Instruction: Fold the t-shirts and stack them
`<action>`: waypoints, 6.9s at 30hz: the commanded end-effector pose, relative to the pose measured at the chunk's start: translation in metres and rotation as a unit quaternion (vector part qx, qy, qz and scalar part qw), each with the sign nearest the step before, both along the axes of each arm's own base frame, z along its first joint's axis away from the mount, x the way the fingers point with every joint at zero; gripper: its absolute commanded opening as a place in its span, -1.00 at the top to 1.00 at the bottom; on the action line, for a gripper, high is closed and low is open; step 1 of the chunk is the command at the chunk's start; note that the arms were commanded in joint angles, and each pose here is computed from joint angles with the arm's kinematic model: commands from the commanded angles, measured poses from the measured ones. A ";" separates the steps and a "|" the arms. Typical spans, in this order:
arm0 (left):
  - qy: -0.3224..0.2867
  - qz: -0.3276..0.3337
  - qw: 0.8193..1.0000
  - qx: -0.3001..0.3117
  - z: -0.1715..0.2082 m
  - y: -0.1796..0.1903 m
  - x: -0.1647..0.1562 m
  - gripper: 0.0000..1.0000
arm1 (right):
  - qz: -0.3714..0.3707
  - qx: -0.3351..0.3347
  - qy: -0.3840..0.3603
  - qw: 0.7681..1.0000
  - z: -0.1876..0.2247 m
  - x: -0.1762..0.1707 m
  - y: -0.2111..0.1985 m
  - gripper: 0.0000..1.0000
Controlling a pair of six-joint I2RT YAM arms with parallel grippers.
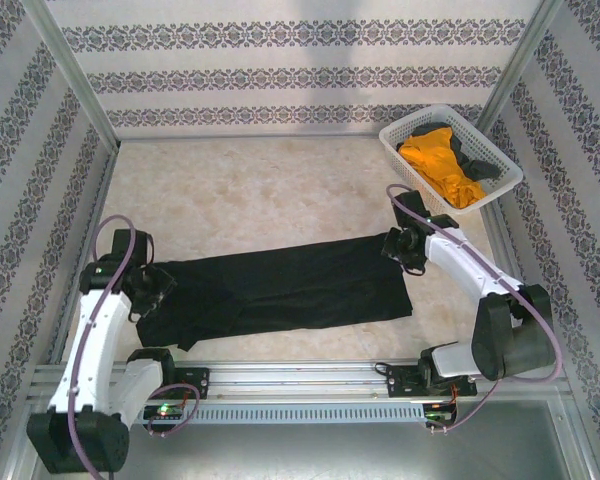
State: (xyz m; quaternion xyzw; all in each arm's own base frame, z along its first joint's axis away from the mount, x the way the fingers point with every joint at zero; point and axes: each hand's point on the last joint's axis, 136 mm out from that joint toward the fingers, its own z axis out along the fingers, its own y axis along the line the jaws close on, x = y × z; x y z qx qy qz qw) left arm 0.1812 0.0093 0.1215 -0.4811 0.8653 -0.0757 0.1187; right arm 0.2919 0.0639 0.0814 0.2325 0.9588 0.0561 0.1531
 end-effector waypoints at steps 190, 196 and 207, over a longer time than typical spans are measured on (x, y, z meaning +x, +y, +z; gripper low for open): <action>-0.157 -0.021 0.982 -0.099 -0.038 -0.020 0.099 1.00 | 0.120 0.245 -0.087 0.958 0.033 0.076 0.109 0.07; -0.153 -0.021 0.983 -0.096 -0.042 -0.022 0.095 1.00 | 0.122 0.247 -0.084 0.958 0.032 0.077 0.110 0.07; -0.147 -0.033 0.988 -0.029 -0.024 0.005 0.128 1.00 | 0.131 0.254 -0.090 0.954 0.040 0.075 0.112 0.07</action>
